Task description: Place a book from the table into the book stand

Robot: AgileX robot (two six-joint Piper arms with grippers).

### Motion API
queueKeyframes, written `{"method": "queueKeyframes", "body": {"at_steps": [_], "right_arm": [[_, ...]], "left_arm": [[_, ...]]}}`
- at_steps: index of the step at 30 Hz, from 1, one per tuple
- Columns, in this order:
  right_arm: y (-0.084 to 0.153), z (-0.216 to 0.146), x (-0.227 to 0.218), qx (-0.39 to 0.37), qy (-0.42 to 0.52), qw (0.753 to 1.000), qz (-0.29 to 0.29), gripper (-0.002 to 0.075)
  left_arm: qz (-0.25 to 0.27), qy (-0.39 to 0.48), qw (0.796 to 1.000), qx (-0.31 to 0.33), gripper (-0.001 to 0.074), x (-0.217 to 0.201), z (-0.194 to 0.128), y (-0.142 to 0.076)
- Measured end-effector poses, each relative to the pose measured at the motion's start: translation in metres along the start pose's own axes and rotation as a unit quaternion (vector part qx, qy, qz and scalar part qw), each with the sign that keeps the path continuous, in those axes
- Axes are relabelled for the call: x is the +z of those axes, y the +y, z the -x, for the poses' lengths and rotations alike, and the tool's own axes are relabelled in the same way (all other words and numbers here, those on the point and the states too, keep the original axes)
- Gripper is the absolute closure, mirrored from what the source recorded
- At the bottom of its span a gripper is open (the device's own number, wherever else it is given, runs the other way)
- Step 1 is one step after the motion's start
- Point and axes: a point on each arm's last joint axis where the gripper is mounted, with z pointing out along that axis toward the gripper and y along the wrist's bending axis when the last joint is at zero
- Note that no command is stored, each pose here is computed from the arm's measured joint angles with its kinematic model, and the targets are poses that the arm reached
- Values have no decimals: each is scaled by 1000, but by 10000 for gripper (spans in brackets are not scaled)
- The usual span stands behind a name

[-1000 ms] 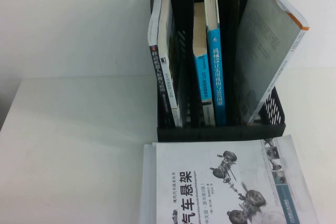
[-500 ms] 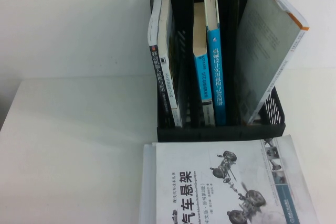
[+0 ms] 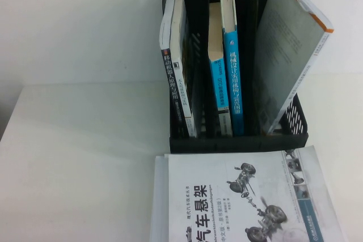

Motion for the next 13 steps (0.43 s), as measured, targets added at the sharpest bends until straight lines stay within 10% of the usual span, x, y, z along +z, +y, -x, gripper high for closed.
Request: {"method": "queueKeyframes", "body": {"at_steps": [13], "right_arm": [[-1, 0, 0, -2, -1, 1000, -4, 728]], "left_arm": [[0, 0, 1000, 0, 736, 0, 0, 0]]}}
